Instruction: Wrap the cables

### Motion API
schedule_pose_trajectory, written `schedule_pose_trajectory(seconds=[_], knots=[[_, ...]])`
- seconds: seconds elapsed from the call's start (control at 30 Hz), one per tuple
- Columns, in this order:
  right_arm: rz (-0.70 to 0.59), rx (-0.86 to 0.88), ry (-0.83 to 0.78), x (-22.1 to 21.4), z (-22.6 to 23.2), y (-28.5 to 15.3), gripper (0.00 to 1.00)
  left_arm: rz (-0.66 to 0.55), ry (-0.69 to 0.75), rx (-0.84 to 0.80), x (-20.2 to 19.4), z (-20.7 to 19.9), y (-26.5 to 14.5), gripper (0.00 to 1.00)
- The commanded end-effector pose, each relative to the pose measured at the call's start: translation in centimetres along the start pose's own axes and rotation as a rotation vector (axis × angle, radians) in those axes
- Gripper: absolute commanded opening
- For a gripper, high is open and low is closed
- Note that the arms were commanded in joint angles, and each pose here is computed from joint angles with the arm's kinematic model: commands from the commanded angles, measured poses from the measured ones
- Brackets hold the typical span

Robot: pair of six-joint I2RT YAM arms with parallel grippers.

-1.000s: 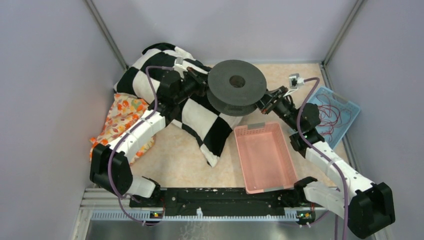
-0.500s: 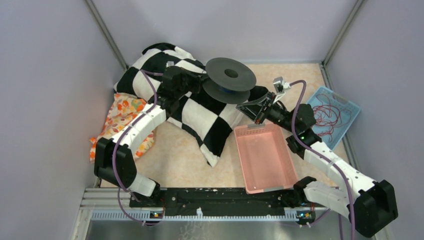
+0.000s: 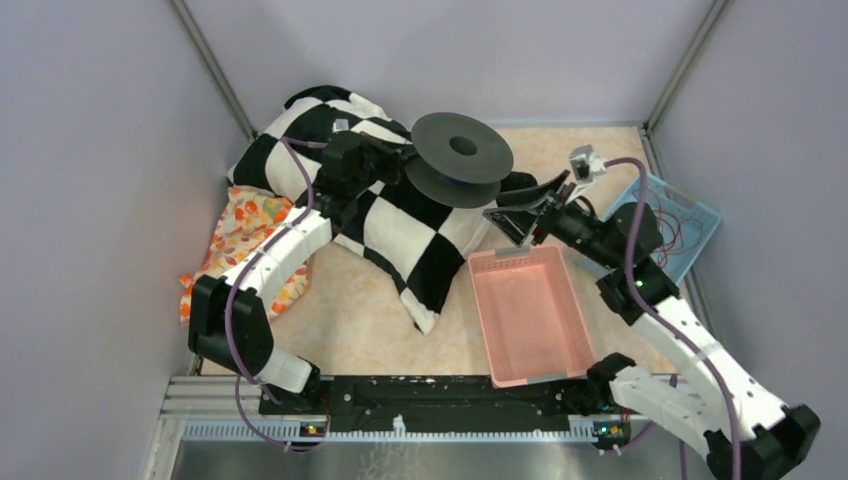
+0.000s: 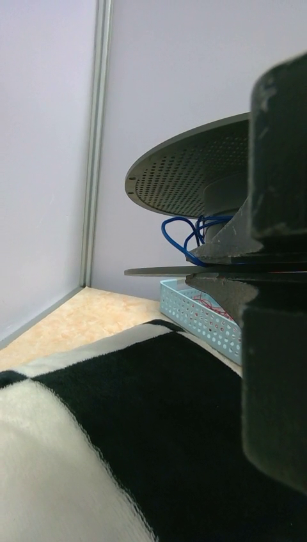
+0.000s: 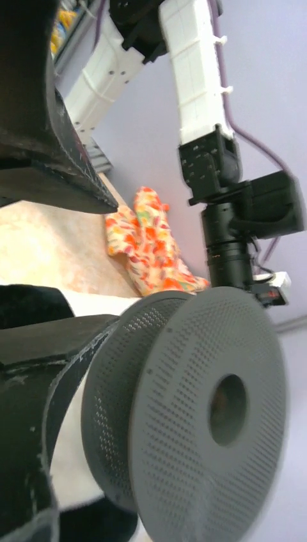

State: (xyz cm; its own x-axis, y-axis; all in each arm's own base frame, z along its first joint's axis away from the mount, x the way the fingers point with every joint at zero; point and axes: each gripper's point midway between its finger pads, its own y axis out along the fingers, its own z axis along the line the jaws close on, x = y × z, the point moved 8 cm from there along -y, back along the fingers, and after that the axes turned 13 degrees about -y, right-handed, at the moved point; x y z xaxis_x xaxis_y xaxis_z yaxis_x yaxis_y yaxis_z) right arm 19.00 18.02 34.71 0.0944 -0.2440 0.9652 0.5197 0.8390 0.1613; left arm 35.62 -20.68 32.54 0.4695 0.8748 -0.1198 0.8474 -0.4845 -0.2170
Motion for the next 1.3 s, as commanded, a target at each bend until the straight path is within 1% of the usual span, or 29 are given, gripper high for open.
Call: schedule_pose_trajectory(seconds=[0.0, 0.03, 0.1, 0.13, 0.2, 0.27, 0.37, 0.5, 0.6, 0.67, 0.73, 0.8, 1.0, 1.13, 1.27], knots=[[-0.055, -0.226, -0.179, 4.7, 0.8, -4.0, 0.68, 0.098, 0.068, -0.231, -0.6, -4.7, -1.3, 0.0], [-0.065, -0.296, -0.198, 5.2, 0.7, -5.0, 0.75, 0.13, 0.083, -0.25, -0.6, -5.0, -1.3, 0.0], [-0.067, -0.445, -0.23, 5.9, 0.1, -6.7, 0.83, 0.204, 0.117, -0.276, -0.7, -5.6, -0.9, 0.0], [-0.059, -0.533, -0.237, 6.2, -0.4, -7.6, 0.85, 0.244, 0.13, -0.273, -0.9, -5.7, -0.6, 0.0], [0.009, -0.688, -0.23, 5.8, -1.5, -8.8, 0.87, 0.324, 0.16, -0.278, -1.2, -5.9, -0.1, 0.0], [0.056, -0.775, -0.224, 5.9, -2.1, -9.4, 0.88, 0.408, 0.186, -0.304, -1.6, -5.9, 0.6, 0.0], [0.078, -0.879, -0.189, 5.9, -2.6, -10.1, 0.89, 0.511, 0.218, -0.345, -2.2, -6.2, 1.4, 0.0], [0.08, -0.914, -0.162, 6.3, -2.8, -10.6, 0.91, 0.603, 0.296, -0.374, -3.5, -6.7, 2.8, 0.0], [0.132, -0.893, -0.156, 6.7, -2.9, -10.5, 0.95, 0.664, 0.34, -0.397, -5.0, -7.1, 3.7, 0.0], [0.155, -0.886, -0.147, 7.3, -3.2, -10.5, 0.95, 0.708, 0.371, -0.416, -6.1, -7.3, 4.4, 0.0], [0.132, -0.911, -0.146, 8.1, -3.4, -10.9, 0.95, 0.738, 0.386, -0.393, -7.0, -7.0, 5.8, 0.0], [0.089, -0.95, -0.159, 9.2, -3.6, -11.4, 0.95, 0.764, 0.406, -0.405, -7.9, -7.2, 7.2, 0.0], [0.003, -1.045, -0.183, 12.4, -2.9, -12.4, 0.96, 0.853, 0.381, -0.432, -10.0, -5.5, 11.4, 0.0], [-0.055, -1.072, -0.189, 12.9, -2.2, -13.4, 0.97, 0.864, 0.383, -0.484, -12.1, -5.1, 13.4, 0.0], [-0.044, -1.084, -0.182, 12.6, -1.9, -14.0, 0.97, 0.849, 0.371, -0.524, -14.2, -4.0, 15.3, 0.0]])
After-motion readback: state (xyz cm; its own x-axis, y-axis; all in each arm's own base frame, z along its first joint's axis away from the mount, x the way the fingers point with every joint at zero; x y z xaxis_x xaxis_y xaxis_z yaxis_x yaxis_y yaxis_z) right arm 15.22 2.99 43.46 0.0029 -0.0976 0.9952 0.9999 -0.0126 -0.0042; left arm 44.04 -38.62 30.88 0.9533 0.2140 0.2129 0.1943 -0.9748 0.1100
